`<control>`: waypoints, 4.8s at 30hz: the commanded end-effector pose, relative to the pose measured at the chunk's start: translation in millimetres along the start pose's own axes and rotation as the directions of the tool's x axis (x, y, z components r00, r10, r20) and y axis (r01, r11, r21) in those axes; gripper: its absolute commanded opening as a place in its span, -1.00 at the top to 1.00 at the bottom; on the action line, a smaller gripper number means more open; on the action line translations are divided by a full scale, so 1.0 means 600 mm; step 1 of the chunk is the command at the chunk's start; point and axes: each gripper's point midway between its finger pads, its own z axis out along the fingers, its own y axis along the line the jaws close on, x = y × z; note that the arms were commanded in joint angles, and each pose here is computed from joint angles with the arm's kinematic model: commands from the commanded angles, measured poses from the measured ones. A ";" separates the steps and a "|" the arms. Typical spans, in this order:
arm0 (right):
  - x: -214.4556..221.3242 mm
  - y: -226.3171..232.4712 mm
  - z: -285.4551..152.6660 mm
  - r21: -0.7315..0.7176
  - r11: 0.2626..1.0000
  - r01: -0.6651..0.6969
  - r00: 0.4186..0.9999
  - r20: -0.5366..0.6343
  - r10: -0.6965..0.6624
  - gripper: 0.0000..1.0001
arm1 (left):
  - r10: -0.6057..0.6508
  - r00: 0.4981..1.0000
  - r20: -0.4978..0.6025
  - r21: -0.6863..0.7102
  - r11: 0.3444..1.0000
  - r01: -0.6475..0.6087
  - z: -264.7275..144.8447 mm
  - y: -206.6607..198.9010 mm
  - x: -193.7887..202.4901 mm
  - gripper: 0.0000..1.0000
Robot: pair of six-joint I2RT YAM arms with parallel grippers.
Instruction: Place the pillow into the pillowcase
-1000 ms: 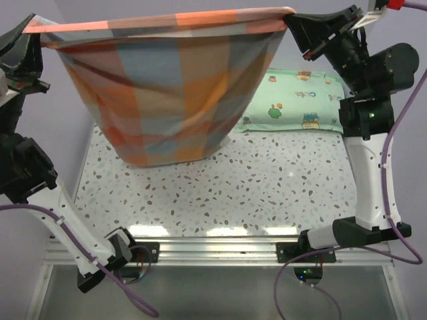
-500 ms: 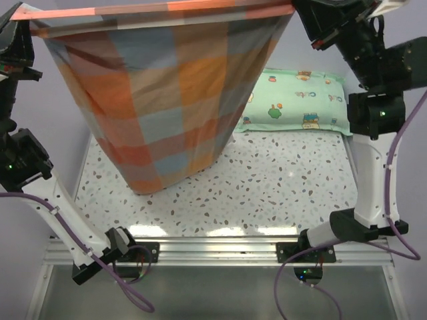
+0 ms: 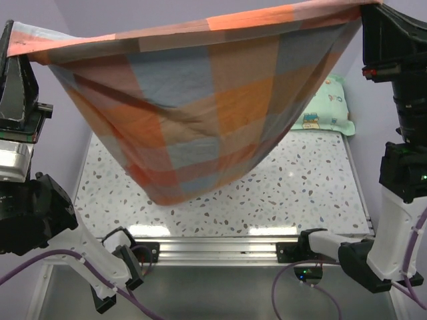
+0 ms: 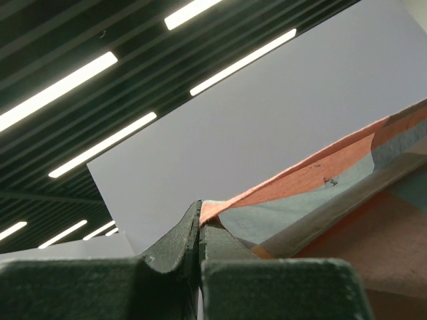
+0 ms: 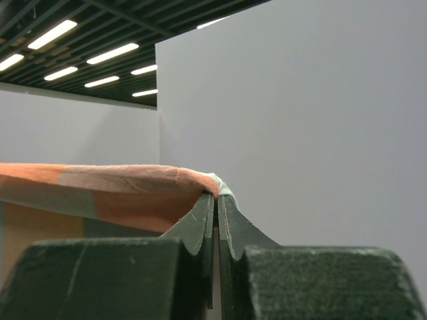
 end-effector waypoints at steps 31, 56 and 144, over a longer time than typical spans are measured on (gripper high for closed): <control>1.179 -0.189 0.010 0.112 0.969 0.222 0.687 -0.723 -0.074 -0.52 | -0.336 0.094 -0.937 -0.337 0.941 -0.005 -0.501 -0.090 1.155 0.63; 0.925 0.173 -0.436 0.133 0.843 -0.522 -0.262 -0.965 -0.011 -0.63 | -0.018 0.064 -0.998 0.027 0.766 0.643 -0.516 -0.364 1.081 -0.17; 0.753 -0.122 -0.465 0.243 0.969 -0.040 0.027 -0.969 0.244 -0.97 | -0.043 0.026 -0.999 -0.016 0.762 0.647 -0.375 -0.493 0.856 -1.00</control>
